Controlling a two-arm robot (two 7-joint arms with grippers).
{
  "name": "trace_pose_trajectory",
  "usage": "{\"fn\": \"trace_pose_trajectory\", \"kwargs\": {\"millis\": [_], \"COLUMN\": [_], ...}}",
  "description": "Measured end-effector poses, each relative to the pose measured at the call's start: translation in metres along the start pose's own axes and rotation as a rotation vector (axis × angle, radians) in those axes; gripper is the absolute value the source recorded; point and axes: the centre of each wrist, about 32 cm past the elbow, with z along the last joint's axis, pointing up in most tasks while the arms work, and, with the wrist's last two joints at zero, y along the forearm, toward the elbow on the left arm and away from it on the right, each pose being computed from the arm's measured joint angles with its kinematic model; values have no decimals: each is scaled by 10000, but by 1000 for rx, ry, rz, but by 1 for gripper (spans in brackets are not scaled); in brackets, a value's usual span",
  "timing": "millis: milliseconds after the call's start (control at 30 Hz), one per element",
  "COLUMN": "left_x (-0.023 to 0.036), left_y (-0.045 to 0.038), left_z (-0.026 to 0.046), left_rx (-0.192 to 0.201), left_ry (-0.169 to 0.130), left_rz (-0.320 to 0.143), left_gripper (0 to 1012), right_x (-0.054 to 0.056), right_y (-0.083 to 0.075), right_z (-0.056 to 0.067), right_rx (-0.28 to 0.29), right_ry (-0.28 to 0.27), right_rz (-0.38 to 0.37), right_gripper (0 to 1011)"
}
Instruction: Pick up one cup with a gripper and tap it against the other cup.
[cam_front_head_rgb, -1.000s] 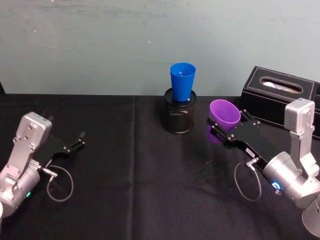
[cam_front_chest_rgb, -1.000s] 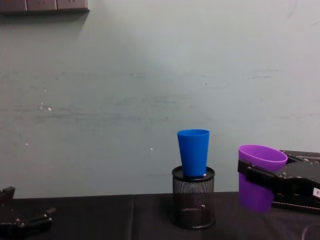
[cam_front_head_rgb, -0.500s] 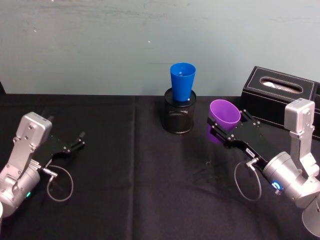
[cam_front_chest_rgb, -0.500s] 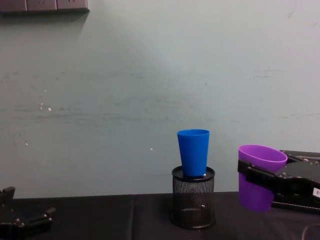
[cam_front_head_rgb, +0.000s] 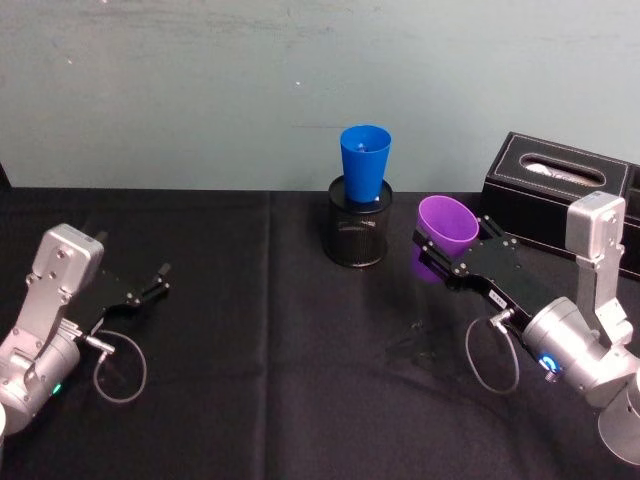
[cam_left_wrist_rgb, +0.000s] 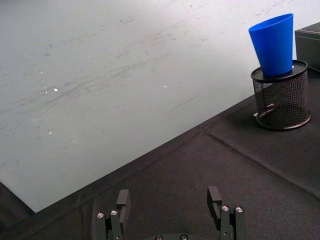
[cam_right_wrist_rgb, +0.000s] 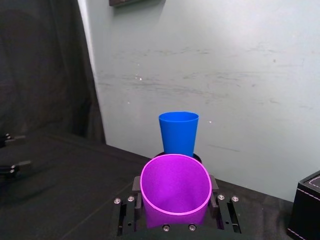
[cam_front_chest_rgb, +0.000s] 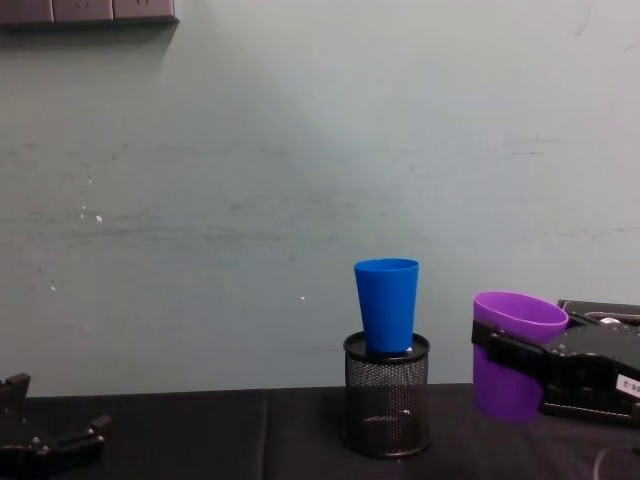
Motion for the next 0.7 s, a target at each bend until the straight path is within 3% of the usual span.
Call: {"fn": "trace_pose_trajectory", "kwargs": {"millis": [700], "left_x": [0], "left_y": [0], "left_z": [0], "left_rx": [0], "left_ry": [0], "left_rz": [0], "left_gripper": [1011], "right_x": [124], "right_y": [422], "right_z": [28], "right_rx": [32], "right_ry": [19], "right_rz": [9], "right_gripper": [733]}}
